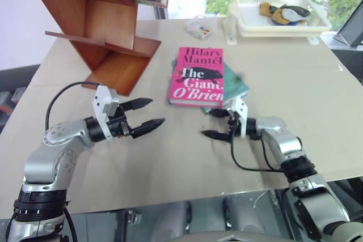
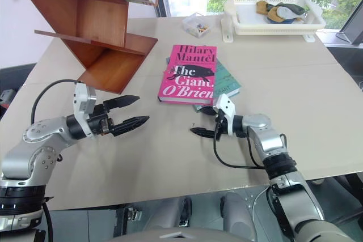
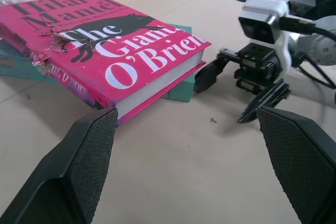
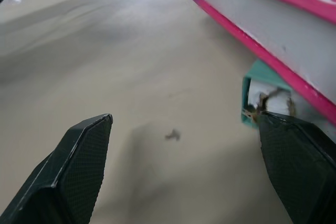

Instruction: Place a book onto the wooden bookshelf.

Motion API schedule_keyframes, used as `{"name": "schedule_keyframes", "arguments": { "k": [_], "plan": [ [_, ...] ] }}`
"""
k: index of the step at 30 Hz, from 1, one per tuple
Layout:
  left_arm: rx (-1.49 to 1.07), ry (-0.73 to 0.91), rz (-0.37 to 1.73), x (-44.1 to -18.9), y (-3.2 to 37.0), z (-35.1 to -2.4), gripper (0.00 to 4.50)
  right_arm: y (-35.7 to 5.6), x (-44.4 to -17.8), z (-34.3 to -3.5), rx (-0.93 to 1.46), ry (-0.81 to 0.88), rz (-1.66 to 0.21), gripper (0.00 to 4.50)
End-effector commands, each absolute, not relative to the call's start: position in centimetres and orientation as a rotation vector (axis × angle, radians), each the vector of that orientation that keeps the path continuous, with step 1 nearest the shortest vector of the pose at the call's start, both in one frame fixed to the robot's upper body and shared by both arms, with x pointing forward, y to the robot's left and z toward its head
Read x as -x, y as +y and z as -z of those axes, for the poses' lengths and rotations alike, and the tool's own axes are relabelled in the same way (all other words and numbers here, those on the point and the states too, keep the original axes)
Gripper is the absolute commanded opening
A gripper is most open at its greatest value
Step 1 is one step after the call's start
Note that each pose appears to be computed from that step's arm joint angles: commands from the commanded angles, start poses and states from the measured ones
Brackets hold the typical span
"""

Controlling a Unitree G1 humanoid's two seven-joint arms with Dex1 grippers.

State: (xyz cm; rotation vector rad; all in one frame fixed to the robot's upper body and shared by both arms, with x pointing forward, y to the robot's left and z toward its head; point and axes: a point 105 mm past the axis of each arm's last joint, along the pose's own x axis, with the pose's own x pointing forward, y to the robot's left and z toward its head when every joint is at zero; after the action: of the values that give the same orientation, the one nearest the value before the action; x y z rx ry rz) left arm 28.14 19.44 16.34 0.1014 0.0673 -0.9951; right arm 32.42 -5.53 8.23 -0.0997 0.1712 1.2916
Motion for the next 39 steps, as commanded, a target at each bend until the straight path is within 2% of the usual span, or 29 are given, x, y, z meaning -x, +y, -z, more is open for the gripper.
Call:
{"name": "schedule_keyframes", "arguments": {
  "k": [1, 9, 18, 26, 35, 39],
  "plan": [
    [-0.140, 0.024, 1.002, -28.2, 19.4, -17.5, 4.47, -6.0, -31.8, -9.2, 0.100, 0.141, -1.318, 4.50],
    [-0.140, 0.022, 1.004, -28.4, 19.4, -17.4, 4.47, -8.3, -31.4, -9.3, 0.127, 0.162, -1.281, 4.50],
    [-0.150, 0.015, 0.951, -29.1, 20.0, -17.3, 4.47, -11.9, -33.1, -9.6, 0.164, 0.187, -1.125, 4.50],
    [0.133, -0.062, 0.751, -33.9, 20.4, -17.6, 4.47, -14.9, -32.2, -10.7, 0.186, 0.181, -1.062, 4.50],
    [0.473, 0.143, 0.639, -40.4, 18.1, -14.7, 4.47, -18.2, -29.4, -12.0, 0.227, 0.173, -0.978, 4.50],
    [0.577, 0.235, 0.670, -41.8, 16.2, -13.8, 4.47, -18.7, -29.1, -12.5, 0.230, 0.160, -0.939, 4.50]
  ]
}}
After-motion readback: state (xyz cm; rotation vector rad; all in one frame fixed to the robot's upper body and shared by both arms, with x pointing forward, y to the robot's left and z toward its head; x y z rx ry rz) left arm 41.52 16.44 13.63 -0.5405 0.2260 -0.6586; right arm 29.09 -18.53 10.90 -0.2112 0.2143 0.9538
